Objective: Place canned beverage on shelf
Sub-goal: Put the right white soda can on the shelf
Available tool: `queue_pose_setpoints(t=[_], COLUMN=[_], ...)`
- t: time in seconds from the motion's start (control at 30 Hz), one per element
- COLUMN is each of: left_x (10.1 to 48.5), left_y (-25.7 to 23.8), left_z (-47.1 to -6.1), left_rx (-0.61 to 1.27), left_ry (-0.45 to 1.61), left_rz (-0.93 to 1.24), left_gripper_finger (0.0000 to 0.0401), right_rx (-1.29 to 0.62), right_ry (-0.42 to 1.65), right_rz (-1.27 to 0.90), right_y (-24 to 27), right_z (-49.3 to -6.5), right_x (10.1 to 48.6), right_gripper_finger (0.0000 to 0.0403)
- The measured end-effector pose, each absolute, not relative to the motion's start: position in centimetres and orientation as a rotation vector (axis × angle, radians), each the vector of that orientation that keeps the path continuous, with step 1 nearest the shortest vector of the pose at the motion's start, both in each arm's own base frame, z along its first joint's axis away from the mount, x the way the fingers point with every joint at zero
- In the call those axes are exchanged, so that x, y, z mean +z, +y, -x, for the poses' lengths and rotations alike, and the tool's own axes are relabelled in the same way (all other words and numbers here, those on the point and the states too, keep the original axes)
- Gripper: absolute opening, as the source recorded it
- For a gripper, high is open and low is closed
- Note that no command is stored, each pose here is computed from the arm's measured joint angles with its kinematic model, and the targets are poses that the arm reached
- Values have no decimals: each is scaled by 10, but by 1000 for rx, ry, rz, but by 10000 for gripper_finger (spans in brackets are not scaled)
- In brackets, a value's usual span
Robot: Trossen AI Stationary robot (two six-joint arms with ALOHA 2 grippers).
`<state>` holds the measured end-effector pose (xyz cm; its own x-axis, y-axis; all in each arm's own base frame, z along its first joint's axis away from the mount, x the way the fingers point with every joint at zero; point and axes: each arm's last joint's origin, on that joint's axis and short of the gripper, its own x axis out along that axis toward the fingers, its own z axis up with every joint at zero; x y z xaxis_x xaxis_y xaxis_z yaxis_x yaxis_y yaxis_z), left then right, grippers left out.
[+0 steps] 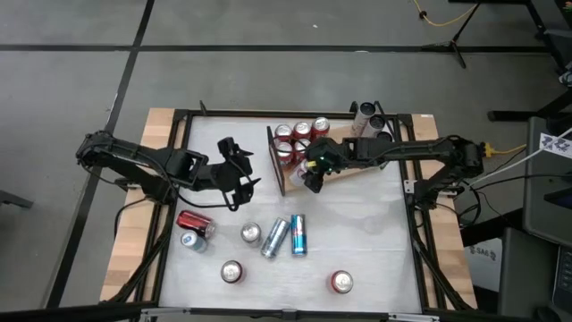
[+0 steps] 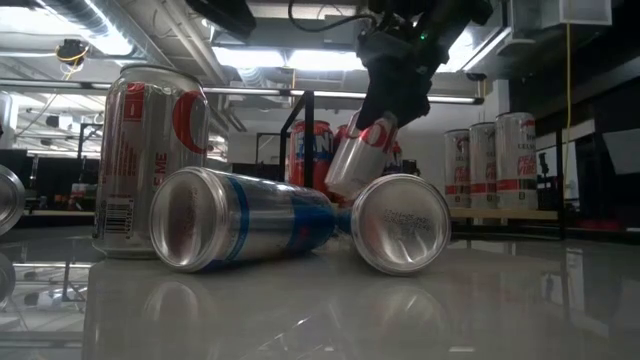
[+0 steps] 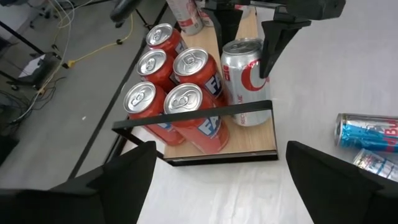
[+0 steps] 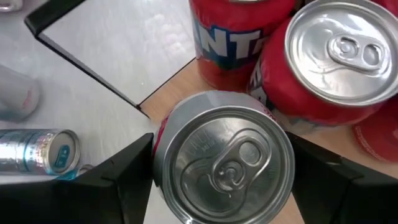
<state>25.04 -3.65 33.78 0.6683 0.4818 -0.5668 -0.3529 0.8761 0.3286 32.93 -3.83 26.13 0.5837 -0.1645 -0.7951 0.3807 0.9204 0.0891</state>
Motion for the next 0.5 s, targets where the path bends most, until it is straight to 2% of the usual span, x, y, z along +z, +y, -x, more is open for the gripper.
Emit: queue_pose_setpoints(t=[0.5], left_x=[338], left_y=[-37], left_z=[-251], left_rx=[475], left_ry=[693], left_rz=[-195], left_gripper_finger=[350], right_rx=[-325], right_ry=[928], right_rz=[-259], right_y=[-38], right_z=[-326], right_x=[261], right_gripper_finger=[292])
